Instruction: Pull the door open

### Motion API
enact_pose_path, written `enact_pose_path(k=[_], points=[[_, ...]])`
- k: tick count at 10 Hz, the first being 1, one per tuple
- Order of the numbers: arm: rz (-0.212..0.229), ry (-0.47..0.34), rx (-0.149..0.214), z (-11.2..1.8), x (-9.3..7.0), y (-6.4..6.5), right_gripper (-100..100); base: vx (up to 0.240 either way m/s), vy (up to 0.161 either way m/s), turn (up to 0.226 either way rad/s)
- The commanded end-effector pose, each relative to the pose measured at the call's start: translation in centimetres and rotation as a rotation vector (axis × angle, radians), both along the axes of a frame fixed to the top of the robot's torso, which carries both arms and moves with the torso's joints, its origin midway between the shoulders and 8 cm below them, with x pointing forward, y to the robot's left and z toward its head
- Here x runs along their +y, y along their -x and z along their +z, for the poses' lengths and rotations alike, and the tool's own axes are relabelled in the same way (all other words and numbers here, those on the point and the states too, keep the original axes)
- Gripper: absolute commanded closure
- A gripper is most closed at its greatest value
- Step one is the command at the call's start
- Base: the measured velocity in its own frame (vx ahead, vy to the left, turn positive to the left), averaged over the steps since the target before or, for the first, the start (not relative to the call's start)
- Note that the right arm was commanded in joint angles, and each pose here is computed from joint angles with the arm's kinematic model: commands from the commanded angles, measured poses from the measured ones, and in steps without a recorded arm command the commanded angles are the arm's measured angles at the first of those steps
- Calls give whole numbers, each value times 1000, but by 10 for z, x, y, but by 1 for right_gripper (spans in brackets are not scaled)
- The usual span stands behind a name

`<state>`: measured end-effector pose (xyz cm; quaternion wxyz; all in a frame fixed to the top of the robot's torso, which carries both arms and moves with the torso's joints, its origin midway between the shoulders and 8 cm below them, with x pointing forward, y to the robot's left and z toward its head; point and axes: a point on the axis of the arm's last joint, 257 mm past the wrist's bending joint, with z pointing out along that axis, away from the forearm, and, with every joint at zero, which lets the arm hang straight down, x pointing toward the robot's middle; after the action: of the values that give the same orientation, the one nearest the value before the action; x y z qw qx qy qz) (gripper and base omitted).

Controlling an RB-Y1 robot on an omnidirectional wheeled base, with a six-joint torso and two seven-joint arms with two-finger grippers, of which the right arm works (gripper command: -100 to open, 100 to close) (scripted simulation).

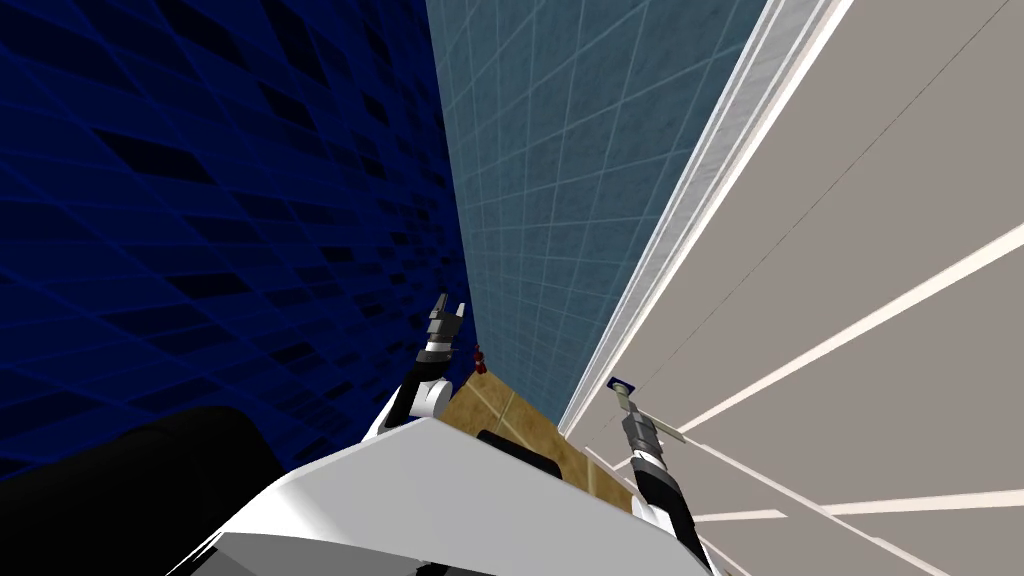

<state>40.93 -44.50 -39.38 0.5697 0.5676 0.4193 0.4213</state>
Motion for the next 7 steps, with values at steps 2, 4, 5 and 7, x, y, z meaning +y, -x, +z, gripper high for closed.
enact_pose_path(k=[2, 4, 5, 7], points=[[0, 1, -4, 1, 0, -1, 100, -4, 1, 0], [20, 0, 1, 0, 1, 3, 100, -149, -34, 111], [32, 1, 1, 0, 1, 4, 100, -180, -20, 88], [58, 1, 0, 1, 3, 7, 100, -205, -42, 135]])
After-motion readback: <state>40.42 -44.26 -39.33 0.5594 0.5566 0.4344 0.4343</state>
